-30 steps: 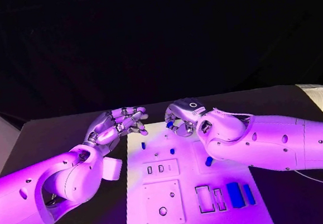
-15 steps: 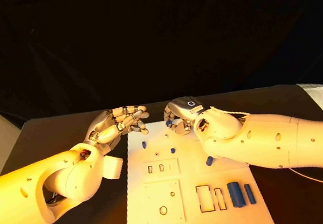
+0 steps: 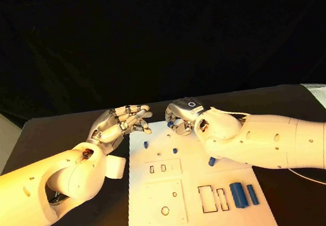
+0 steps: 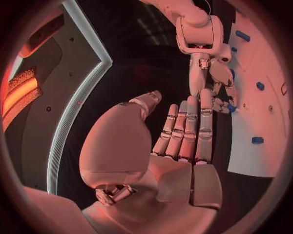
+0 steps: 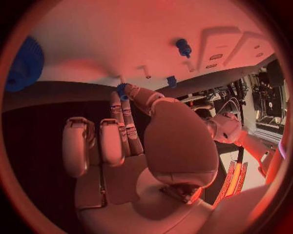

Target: Assemble the parts on the task board

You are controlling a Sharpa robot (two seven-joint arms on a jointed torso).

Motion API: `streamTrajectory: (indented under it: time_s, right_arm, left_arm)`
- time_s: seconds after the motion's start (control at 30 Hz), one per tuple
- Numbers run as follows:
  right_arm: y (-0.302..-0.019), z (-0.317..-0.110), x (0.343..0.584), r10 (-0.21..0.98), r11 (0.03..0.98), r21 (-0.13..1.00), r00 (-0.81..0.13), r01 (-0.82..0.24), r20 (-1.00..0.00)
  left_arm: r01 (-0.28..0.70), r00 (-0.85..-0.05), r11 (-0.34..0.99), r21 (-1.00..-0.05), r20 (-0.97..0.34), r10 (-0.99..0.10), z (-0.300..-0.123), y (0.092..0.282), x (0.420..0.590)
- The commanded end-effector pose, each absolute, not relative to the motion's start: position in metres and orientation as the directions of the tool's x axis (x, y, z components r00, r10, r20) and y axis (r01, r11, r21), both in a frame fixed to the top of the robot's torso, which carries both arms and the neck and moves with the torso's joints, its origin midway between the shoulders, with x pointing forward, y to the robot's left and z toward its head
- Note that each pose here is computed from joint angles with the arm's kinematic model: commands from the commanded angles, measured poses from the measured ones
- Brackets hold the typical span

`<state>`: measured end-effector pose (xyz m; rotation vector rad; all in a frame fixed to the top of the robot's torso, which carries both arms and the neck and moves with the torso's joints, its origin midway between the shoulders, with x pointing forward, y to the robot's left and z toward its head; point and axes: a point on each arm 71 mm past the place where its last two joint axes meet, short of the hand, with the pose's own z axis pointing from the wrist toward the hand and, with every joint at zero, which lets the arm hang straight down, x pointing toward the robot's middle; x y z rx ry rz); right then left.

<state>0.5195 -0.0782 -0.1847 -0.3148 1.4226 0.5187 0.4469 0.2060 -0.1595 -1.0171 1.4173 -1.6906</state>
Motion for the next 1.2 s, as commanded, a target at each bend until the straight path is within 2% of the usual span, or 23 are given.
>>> streamTrajectory:
  time_s: [0.03, 1.2]
  right_arm:
    - [-0.0771, -0.1873, 0.5193, 0.131, 0.845, 0.087, 0.045, -0.528, -0.99]
    - [-0.0743, -0.1921, 0.5214, 0.132, 0.842, 0.104, 0.015, -0.529, -0.991]
  left_arm:
    - [0.027, -0.466, -0.171, -0.985, 0.139, -0.874, -0.1581, 0.2034, 0.4467]
    - [0.025, -0.46, -0.168, -0.985, 0.138, -0.877, -0.1587, 0.2044, 0.4477]
